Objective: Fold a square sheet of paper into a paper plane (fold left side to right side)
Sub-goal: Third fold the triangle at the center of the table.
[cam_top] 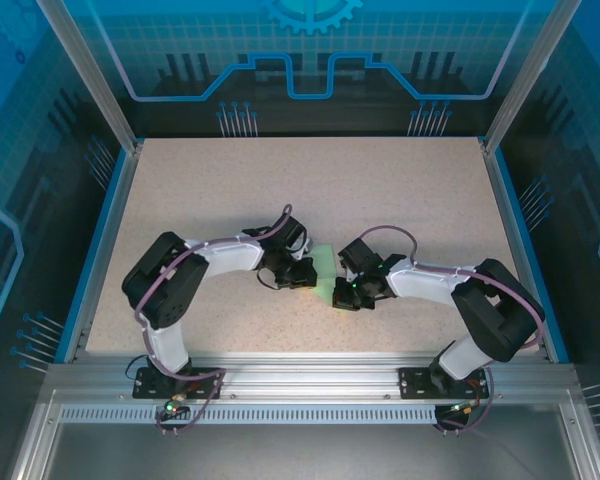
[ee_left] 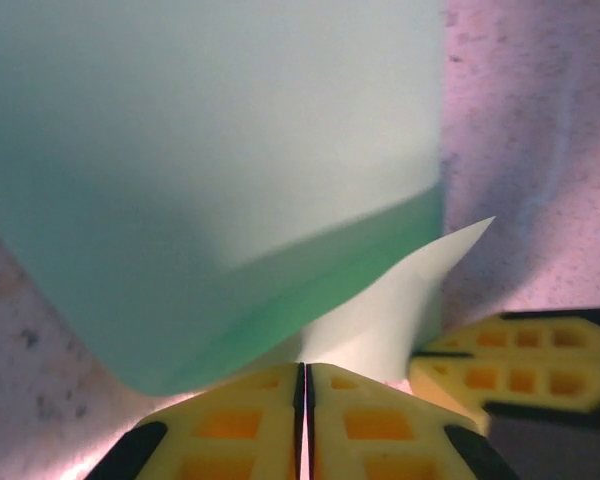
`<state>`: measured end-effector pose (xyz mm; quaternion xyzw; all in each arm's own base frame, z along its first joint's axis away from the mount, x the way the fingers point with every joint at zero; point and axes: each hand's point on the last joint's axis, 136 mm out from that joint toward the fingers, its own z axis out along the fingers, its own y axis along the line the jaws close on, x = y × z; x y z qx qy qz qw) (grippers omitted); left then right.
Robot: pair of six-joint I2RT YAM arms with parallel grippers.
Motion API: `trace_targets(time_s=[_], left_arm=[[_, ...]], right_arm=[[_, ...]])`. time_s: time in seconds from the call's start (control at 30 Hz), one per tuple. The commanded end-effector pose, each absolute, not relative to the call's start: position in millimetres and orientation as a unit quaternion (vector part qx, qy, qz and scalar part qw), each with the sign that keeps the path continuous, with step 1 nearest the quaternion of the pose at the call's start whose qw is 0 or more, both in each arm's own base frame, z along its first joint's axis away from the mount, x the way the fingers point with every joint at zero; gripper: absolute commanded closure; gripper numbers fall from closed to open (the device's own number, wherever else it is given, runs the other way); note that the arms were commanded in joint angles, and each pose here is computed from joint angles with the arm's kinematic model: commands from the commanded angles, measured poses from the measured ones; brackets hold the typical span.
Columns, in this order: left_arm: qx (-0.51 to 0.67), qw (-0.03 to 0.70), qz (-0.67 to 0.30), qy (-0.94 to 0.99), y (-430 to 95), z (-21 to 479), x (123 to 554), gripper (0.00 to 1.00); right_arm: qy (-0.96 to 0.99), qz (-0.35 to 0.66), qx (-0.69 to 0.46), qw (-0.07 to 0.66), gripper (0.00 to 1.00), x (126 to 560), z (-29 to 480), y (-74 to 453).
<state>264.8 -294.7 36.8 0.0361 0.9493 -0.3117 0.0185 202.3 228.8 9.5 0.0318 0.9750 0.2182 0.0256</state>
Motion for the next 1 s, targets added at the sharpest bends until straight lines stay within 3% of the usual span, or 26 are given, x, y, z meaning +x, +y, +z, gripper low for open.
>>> trace_targets(time_s=[0.0, 0.27, 0.97], left_arm=[[0.057, 0.038, -0.331, 0.941, -296.0, 62.4, 256.8, 0.88], [0.089, -0.005, -0.349, 0.933, -320.6, 46.8, 231.1, 0.93], [0.100, -0.014, -0.335, 0.937, -328.8, 30.3, 234.2, 0.94]], right_arm=[[0.987, 0.150, 0.048, -0.029, 1.00, 173.3, -20.4, 195.7], [0.986, 0.155, 0.046, -0.029, 1.00, 174.5, -19.0, 198.5], [0.987, 0.153, 0.041, -0.030, 1.00, 175.0, -17.8, 199.4]])
